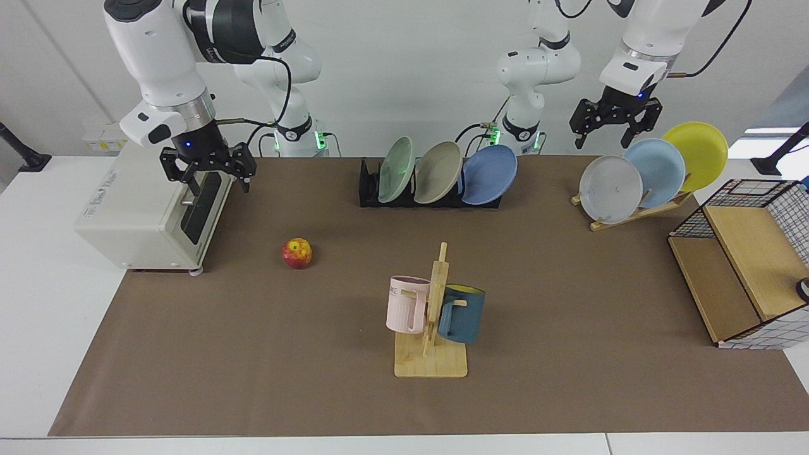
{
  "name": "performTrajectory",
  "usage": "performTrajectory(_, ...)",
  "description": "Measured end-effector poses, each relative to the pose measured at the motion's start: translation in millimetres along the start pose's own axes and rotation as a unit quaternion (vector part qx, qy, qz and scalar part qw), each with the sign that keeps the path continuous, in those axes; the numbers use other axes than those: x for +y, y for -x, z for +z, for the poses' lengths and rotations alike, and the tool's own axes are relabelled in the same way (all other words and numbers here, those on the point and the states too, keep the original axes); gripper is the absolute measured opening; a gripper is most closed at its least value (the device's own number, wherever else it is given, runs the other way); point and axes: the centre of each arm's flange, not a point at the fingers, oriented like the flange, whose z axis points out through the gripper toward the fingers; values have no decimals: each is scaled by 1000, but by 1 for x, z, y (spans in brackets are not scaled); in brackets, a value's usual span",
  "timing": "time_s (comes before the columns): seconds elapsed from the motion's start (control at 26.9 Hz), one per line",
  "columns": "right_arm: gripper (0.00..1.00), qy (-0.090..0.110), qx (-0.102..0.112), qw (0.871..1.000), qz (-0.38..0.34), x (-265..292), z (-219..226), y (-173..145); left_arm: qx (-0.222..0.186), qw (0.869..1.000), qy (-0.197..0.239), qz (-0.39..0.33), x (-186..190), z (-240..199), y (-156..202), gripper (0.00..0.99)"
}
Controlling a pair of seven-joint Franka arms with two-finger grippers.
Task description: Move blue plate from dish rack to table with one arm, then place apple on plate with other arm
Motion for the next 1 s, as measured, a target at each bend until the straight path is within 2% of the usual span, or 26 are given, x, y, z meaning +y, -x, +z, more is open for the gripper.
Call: performTrajectory(1.0,1000,0,0,1000,0,0,0,0,2,1000,0,5,6,0,0,991)
